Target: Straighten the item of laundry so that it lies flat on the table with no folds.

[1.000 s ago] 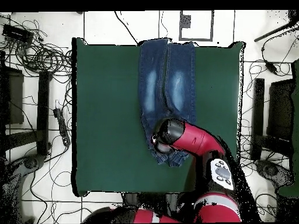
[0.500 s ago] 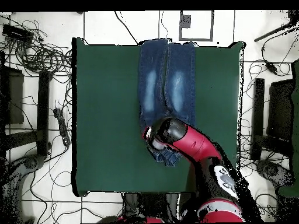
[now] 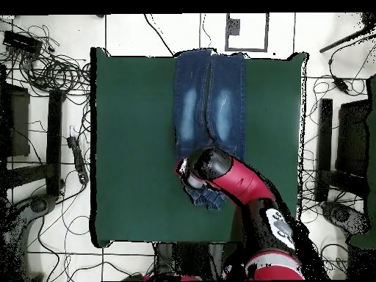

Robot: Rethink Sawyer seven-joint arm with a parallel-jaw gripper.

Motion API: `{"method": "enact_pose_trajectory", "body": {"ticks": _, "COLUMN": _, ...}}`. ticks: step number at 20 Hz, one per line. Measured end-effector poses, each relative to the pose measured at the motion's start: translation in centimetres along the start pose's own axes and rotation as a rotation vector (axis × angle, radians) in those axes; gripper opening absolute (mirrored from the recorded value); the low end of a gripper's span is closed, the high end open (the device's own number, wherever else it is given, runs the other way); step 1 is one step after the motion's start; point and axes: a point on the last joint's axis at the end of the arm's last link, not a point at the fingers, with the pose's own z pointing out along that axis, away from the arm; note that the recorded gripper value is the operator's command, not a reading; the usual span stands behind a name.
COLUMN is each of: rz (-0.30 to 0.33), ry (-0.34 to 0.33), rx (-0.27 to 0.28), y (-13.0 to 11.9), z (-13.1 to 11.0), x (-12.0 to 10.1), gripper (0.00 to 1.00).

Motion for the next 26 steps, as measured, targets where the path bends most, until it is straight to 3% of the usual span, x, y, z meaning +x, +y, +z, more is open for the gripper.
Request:
{"method": "enact_pose_trajectory", "body": {"ticks": 9, "rz": -0.041, "ry": -0.006, "rx": 0.04, "y": 0.9, "z": 0.4, "x": 1.0, "gripper": 1.0}}
{"method": "enact_pose_trajectory", "body": {"ticks": 17, "rz": -0.128, "ry": 0.03, "rx": 0.19, "y": -0.5, "z": -0.5, "x": 2.5, "gripper": 1.0}}
{"method": "enact_pose_trajectory", "body": {"ticks": 22, "rz": -0.148, "ry": 0.11, "rx": 0.284, "y": -2.0, "z": -2.8, "x": 3.0, "gripper": 1.0}}
{"method": "enact_pose_trajectory", "body": {"ticks": 26, "rz": -0.161, "ry": 0.126, "rx": 0.355, "y": -3.1, "z": -4.5, "x": 2.8, "gripper": 1.0}}
